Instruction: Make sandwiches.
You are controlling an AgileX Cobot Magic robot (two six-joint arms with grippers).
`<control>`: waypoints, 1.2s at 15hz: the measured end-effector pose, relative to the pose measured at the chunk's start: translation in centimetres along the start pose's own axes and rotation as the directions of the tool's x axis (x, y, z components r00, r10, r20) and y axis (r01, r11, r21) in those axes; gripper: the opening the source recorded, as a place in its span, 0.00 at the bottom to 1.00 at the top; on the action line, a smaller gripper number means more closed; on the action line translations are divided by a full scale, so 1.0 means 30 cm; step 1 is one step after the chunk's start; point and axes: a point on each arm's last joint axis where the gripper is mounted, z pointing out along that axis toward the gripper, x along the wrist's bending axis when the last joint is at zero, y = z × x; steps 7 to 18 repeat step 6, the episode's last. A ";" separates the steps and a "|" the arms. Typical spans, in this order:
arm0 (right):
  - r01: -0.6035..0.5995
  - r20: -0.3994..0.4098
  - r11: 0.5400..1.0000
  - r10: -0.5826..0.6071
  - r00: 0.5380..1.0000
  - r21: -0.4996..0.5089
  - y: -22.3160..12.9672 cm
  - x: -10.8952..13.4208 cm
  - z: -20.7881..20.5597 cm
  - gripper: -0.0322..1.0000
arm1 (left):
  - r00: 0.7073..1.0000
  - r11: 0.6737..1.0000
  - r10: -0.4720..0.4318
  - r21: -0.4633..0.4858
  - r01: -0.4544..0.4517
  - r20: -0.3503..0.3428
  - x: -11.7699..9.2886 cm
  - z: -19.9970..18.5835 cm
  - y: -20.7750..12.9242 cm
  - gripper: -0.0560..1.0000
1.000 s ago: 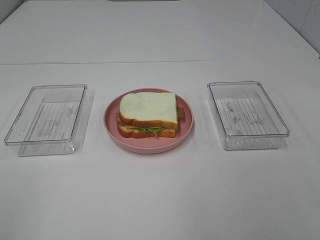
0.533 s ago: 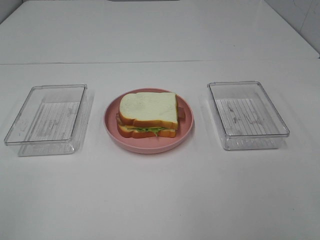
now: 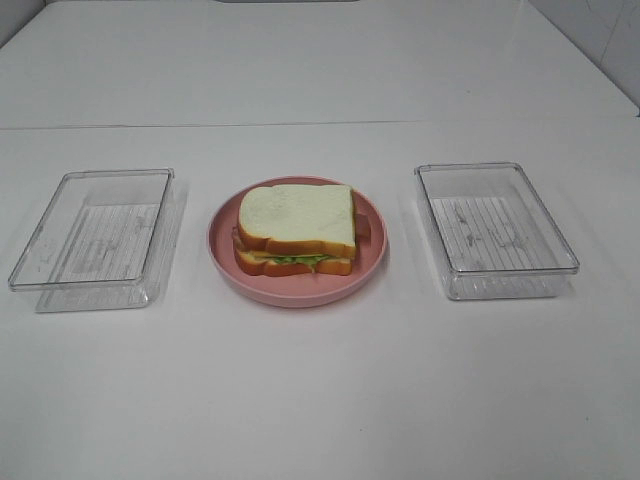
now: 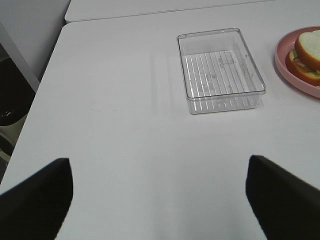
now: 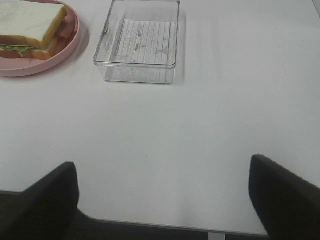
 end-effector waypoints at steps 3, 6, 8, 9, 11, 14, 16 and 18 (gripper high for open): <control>0.000 0.000 1.000 0.000 1.000 0.000 0.000 0.000 0.000 0.89 | 1.000 1.000 0.000 0.000 0.000 0.000 0.000 0.000 0.000 0.87; 0.000 0.000 1.000 0.000 1.000 0.000 0.000 0.000 0.000 0.89 | 1.000 1.000 0.000 0.000 0.000 0.000 0.000 0.000 0.000 0.87; 0.000 0.000 1.000 0.000 1.000 0.000 0.000 0.000 0.000 0.89 | 1.000 1.000 0.000 0.000 0.000 0.000 0.000 0.000 0.000 0.87; 0.000 0.000 1.000 0.000 1.000 0.000 0.000 0.000 0.000 0.89 | 1.000 1.000 0.000 0.000 0.000 0.000 0.000 0.000 0.000 0.87; 0.000 0.000 1.000 0.000 1.000 0.000 0.000 0.000 0.000 0.89 | 1.000 1.000 0.000 0.000 0.000 0.000 0.000 0.000 0.000 0.87; 0.000 0.000 1.000 0.000 1.000 0.000 0.000 0.000 0.000 0.89 | 1.000 1.000 0.000 0.000 0.000 0.000 0.000 0.000 0.000 0.87; 0.000 0.000 1.000 0.000 1.000 0.000 0.000 0.000 0.000 0.89 | 1.000 1.000 0.000 0.000 0.000 0.000 0.000 0.000 0.000 0.87; 0.000 0.000 1.000 0.000 1.000 0.000 0.000 0.000 0.000 0.89 | 1.000 1.000 0.000 0.000 0.000 0.000 0.000 0.000 0.000 0.87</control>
